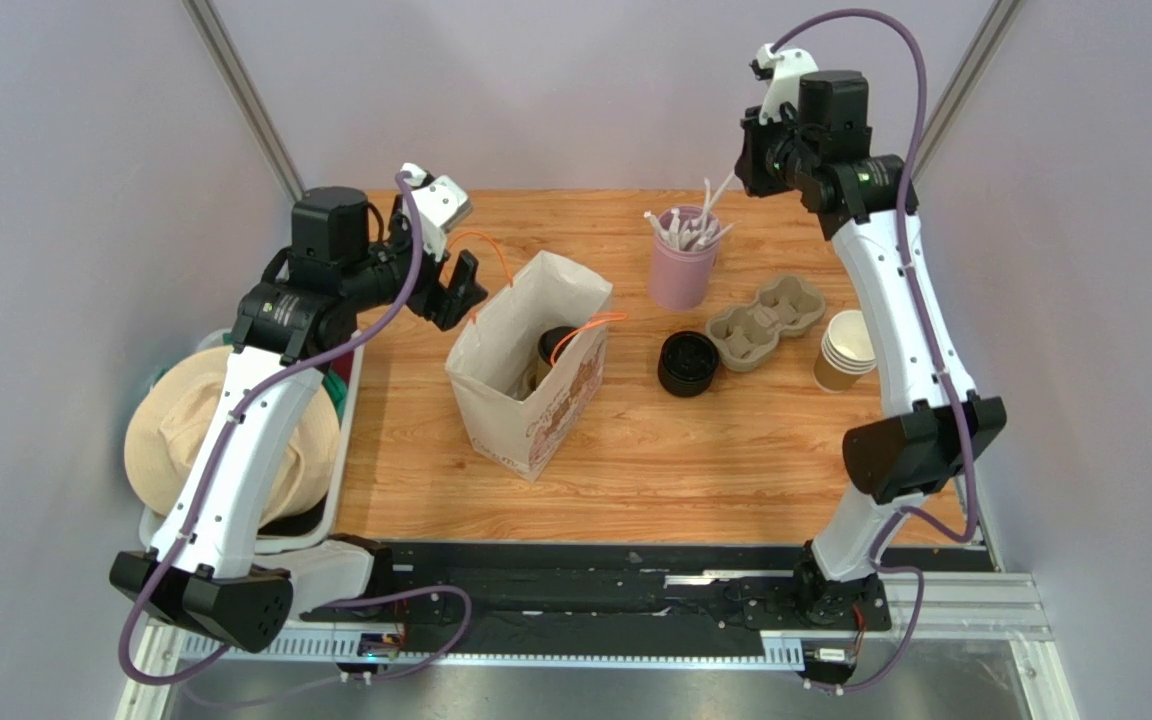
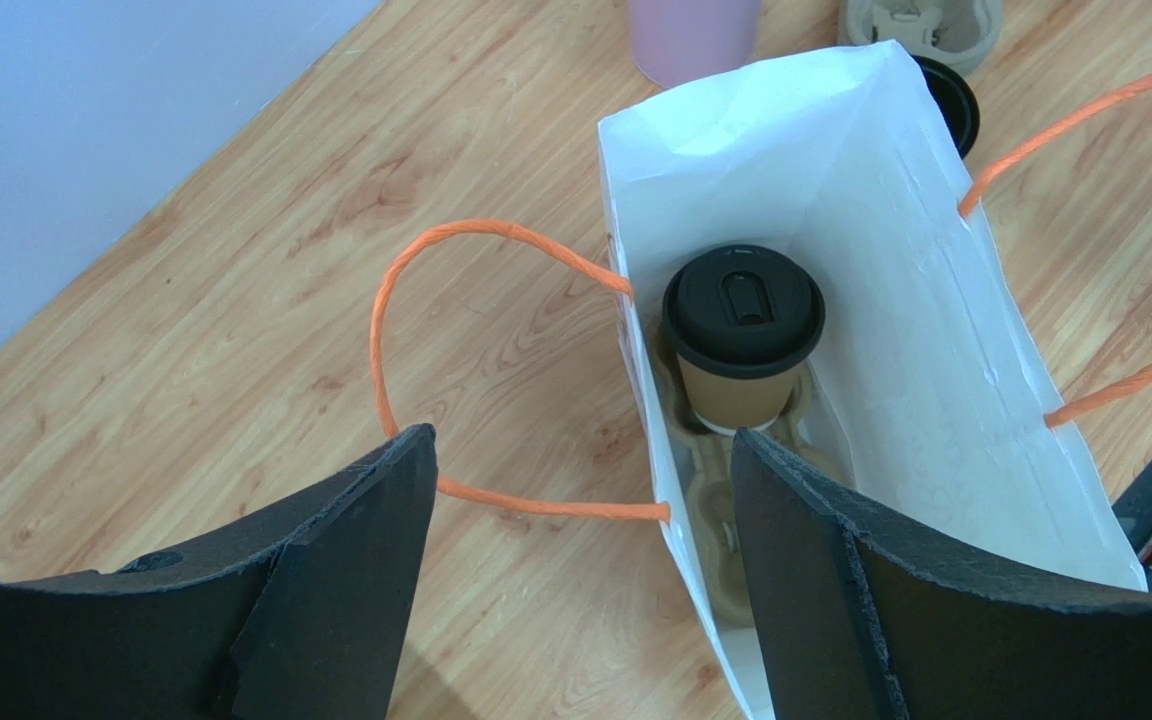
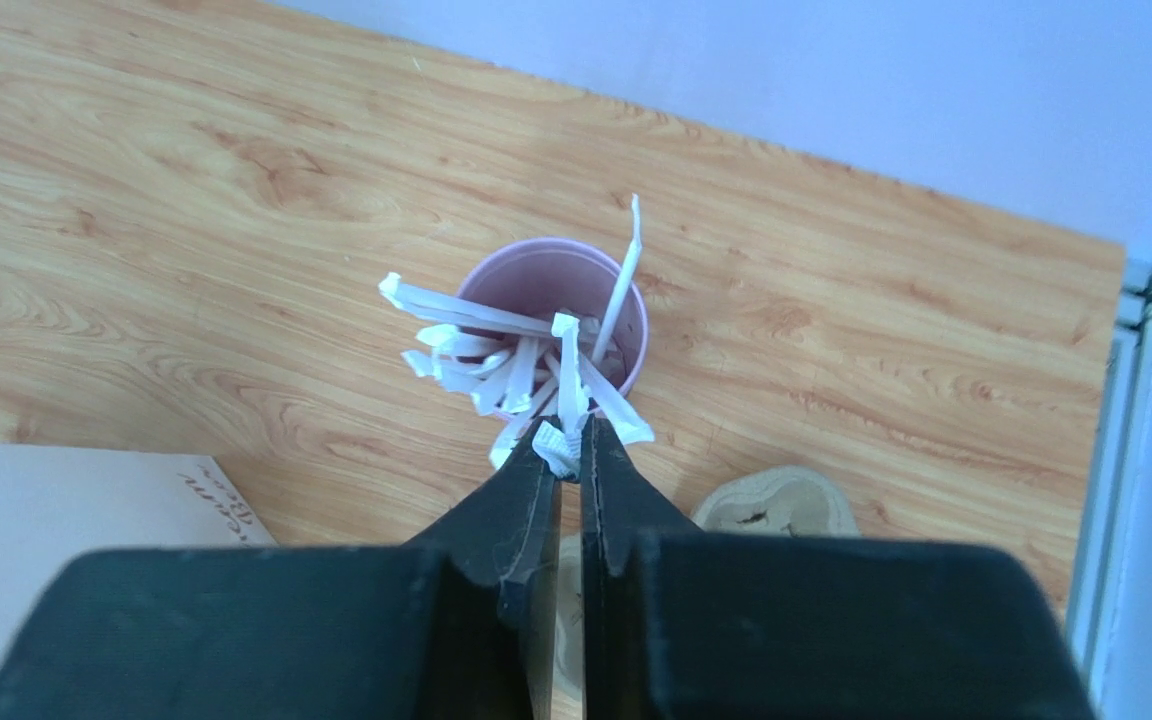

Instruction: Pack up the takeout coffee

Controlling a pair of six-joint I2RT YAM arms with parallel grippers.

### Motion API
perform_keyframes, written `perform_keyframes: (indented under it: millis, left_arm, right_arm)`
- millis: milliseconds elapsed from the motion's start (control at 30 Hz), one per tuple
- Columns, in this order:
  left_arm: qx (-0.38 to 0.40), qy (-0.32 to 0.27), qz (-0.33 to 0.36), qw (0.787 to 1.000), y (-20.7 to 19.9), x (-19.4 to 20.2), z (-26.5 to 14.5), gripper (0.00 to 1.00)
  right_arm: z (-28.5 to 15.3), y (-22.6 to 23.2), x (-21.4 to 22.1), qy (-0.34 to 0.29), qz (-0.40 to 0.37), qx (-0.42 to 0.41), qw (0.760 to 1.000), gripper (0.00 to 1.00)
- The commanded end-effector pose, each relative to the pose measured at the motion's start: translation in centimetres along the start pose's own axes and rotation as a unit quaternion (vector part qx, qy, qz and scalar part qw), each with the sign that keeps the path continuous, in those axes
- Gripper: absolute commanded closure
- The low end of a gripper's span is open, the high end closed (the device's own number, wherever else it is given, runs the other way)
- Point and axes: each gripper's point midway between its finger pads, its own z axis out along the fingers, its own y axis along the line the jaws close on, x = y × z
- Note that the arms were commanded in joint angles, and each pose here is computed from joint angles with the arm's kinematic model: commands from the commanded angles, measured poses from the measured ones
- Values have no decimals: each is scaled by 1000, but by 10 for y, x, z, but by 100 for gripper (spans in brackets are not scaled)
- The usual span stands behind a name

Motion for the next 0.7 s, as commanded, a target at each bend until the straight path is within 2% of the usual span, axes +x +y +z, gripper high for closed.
perform_keyframes:
  millis: [0,200,367,500,667]
  left_arm:
    - [-21,-29,9,999,6,-16,-9,19]
    - [-97,-28,10,995,32,-25,-21,19]
    - [-123,-38,21,991,39,-37,-35,18]
    - [-180,-30,37,982,58,-44,-51,14]
    - [-208,-27,51,976,69,-48,-63,9]
  right_arm:
    - [-69,20,-53,-86,-51,3,995,92]
    - [-119,71,-68,-132,-110,-40,984,91]
    - [-154,121,-72,-166,-157,-97,969,91]
    - [-170,157,-67,-169,-191,-144,956,90]
    - [-184,207,-51,-162,-240,-201,936,90]
